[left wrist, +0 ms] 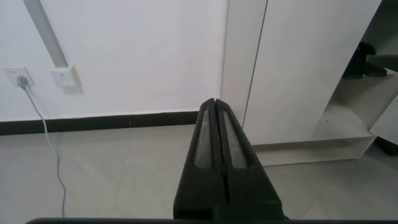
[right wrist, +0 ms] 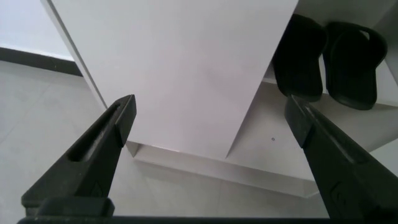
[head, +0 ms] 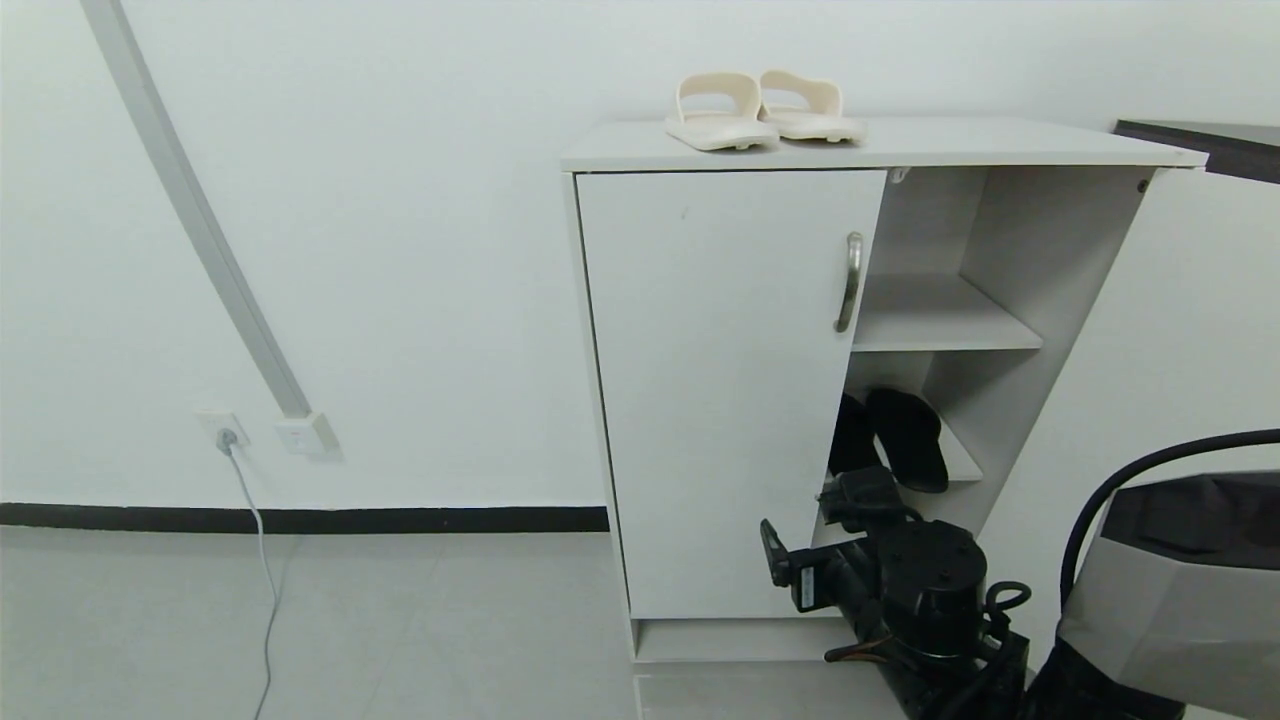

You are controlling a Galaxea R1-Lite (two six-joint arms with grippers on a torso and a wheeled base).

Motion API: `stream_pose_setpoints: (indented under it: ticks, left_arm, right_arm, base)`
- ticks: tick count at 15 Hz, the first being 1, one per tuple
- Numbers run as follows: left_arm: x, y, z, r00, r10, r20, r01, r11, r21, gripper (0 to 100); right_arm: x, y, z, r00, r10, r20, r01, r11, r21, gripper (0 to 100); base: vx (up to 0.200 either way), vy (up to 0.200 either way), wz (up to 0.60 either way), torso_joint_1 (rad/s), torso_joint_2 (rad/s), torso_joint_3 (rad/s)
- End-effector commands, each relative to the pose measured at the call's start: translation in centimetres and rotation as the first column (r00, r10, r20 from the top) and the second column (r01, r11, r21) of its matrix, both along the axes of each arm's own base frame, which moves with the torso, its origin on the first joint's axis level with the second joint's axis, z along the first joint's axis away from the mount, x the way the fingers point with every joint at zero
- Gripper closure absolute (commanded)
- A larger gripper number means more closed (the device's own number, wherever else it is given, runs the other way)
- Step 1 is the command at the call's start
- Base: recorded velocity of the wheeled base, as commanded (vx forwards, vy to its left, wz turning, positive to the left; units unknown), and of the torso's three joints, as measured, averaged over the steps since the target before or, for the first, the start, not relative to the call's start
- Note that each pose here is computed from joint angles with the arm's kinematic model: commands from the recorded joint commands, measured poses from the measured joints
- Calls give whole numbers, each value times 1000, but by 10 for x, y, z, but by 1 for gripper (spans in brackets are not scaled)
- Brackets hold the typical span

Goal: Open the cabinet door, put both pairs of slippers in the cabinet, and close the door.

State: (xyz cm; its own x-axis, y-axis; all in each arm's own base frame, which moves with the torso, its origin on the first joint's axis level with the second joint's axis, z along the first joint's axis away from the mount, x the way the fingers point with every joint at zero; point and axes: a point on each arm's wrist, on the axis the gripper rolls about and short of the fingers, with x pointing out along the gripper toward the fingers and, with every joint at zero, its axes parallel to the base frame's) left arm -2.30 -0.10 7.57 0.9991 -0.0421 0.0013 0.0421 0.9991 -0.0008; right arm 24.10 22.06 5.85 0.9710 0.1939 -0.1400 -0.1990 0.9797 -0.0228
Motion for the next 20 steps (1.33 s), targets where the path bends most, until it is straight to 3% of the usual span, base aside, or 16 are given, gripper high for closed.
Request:
stream_pose_setpoints:
  ticks: [1, 8, 20]
  left_arm:
    - [0, 0, 0, 1000, 1, -1, -1, 1000, -1, 100]
    - [0, 0, 0, 1000, 1, -1, -1, 1000, -1, 100]
    - [0, 0, 0, 1000, 1, -1, -1, 1000, -1, 100]
  right_arm:
    - [0, 1, -2, 1000, 0, -4, 0, 1000, -4, 0]
    - [1, 0, -5, 1000, -1, -12, 1, 1000, -11, 0]
    - [1, 0, -8, 1000, -3, -14, 3, 1000, -12, 0]
  base:
    - [0, 0, 0, 0, 0, 0]
    - [0, 0, 0, 1, -18, -28]
    - [0, 0, 0, 93, -434, -337]
